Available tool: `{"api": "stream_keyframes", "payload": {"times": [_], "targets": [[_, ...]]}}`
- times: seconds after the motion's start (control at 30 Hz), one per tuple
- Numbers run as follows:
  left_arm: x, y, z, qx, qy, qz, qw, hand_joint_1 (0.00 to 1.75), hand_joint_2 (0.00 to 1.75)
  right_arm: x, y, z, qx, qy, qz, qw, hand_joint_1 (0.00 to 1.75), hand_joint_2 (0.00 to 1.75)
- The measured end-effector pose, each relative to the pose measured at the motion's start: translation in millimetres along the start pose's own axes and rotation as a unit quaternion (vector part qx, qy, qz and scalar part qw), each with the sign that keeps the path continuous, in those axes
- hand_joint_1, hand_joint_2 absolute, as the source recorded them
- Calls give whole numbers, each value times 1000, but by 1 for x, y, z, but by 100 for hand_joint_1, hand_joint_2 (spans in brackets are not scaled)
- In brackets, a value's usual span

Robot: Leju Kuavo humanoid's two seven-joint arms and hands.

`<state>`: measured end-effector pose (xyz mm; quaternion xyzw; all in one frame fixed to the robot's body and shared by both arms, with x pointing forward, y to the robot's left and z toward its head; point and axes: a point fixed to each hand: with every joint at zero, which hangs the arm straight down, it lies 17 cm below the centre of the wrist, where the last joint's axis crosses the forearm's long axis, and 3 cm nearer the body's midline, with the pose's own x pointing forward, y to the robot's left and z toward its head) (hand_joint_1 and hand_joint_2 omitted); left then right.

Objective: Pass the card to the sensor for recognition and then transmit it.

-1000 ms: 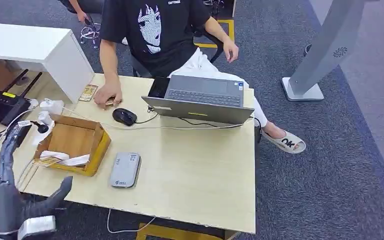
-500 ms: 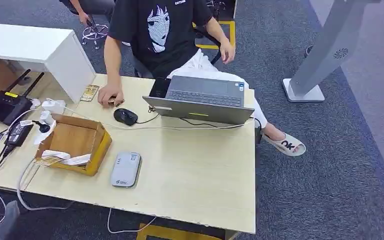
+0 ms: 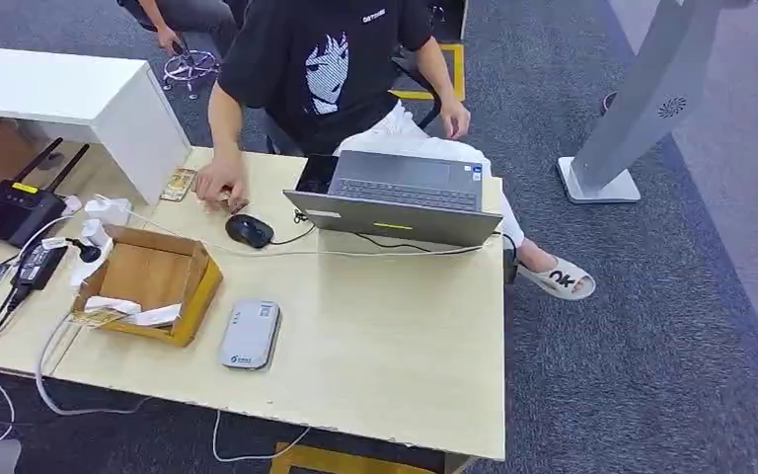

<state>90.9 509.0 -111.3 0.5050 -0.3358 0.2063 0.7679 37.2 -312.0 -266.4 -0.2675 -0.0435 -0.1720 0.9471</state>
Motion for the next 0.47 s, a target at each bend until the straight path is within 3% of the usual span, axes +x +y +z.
{"api": "stream_keyframes", "payload": {"times": [0.1,0.23,0.37,0.47], "targets": [[-66,-23,15,-17,108,-51,993,0,175,2,0,0,0,-3,7,1000,0,175],[-121,-60,52,-79,223,-125,963,0,175,6,3,0,6,-17,25,1000,0,175],[-129,-101,85,-153,247,-137,947,0,175,13,9,2,21,-35,45,998,0,175],[-128,-118,99,-189,239,-152,940,0,175,14,10,2,24,-39,59,997,0,175]]}}
